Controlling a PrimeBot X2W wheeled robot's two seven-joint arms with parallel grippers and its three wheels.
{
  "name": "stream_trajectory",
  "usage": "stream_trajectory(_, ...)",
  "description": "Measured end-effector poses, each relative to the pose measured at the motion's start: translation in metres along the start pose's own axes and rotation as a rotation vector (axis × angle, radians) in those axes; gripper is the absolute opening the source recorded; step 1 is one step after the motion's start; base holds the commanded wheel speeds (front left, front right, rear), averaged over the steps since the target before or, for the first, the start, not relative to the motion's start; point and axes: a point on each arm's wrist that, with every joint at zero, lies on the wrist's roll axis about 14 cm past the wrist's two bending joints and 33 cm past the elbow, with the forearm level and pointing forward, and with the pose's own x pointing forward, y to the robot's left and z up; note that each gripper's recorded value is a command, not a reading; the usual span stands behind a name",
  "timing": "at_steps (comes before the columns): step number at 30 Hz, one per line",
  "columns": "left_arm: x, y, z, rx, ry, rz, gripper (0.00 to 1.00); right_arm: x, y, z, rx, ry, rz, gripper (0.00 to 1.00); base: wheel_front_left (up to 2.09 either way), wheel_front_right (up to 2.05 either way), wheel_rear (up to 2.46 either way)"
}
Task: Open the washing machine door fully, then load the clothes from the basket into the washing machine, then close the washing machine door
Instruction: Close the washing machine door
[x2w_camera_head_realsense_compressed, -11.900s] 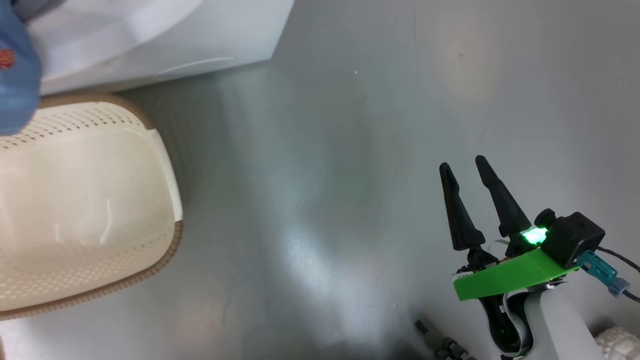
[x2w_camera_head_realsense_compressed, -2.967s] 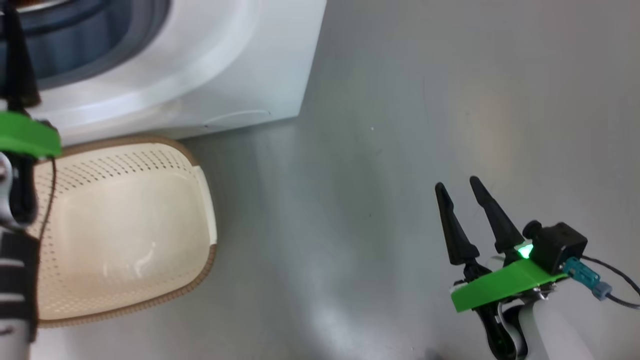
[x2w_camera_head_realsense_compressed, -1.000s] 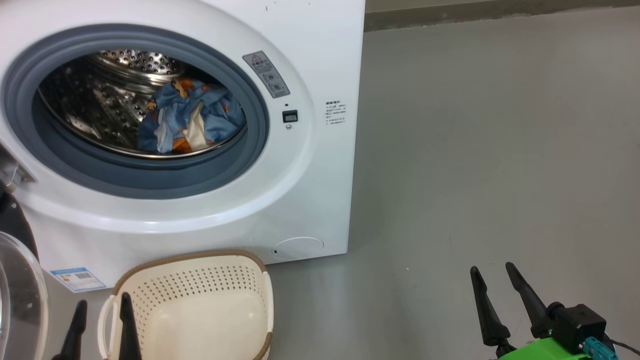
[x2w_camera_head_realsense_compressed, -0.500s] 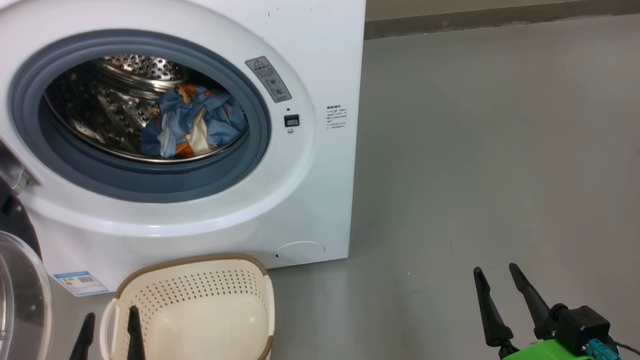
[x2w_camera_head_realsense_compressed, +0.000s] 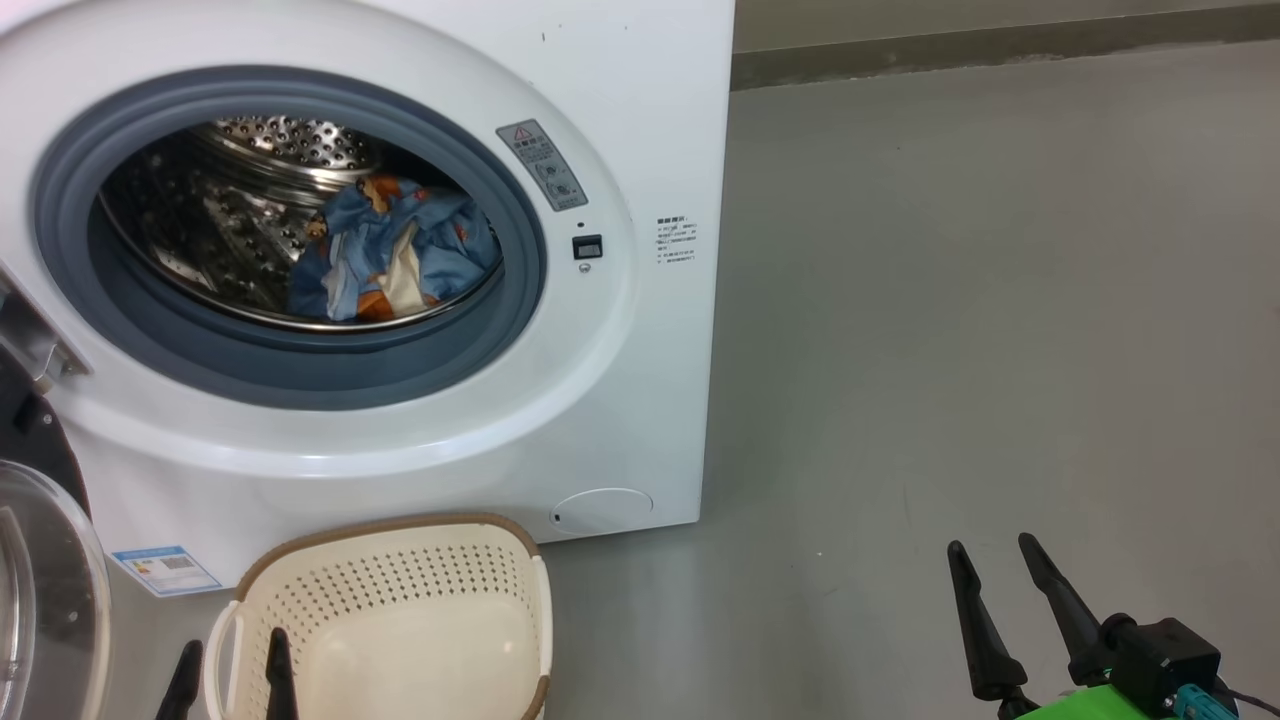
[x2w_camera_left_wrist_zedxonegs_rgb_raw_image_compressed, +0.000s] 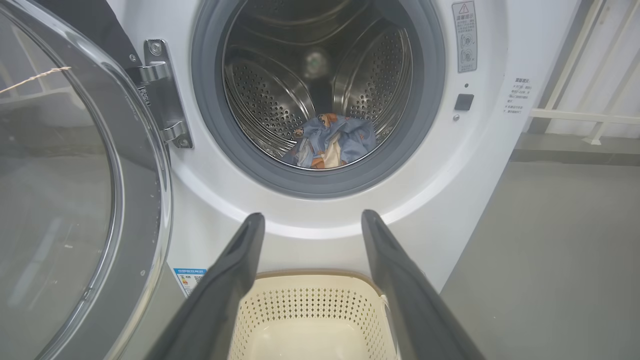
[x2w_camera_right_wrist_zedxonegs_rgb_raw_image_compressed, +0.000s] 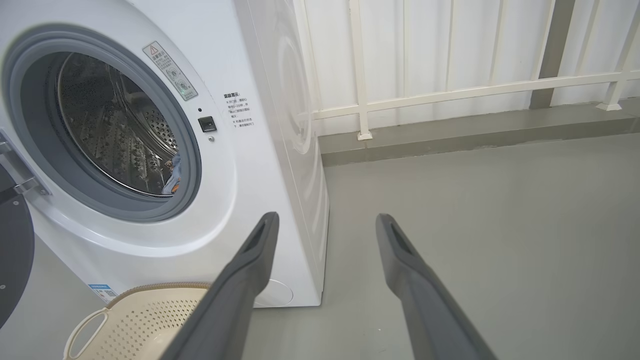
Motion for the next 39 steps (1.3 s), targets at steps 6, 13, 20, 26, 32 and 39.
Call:
stream_trajectory(6,-0.0011,0.0,-0.0046,-0.001,0.015,0.0,1.0,-0.0007,-0.0004,-0.0002,0.0,0.001,-0.001,1.0,0.0,0.0,0.0)
stream_trajectory(13,-0.0012,-0.0001,-0.0052,-0.001,0.017,0.0,1.0,-0.0023,-0.0015,-0.001,0.001,0.003,-0.005,1.0,0.0,0.0,0.0)
stream_trajectory(20,-0.0018,0.001,-0.0069,0.001,0.022,0.007,1.0,-0.0031,-0.0016,-0.0001,0.003,0.0,-0.006,1.0,-0.3,0.3,0.0)
stream_trajectory(26,-0.0011,0.0017,-0.0065,0.011,0.021,0.008,1.0,-0.004,-0.0026,0.0005,0.007,-0.002,-0.01,1.0,-1.17,1.17,0.0)
stream_trajectory(32,-0.0007,0.0013,-0.006,0.01,0.019,0.006,1.0,-0.0046,-0.0037,-0.0004,0.013,0.001,-0.015,1.0,-1.88,2.01,-0.13)
stream_trajectory(39,-0.0002,0.0035,-0.0002,0.012,0.001,0.014,1.0,-0.004,-0.0034,-0.0034,0.014,0.01,-0.014,1.0,-1.58,1.6,-0.01)
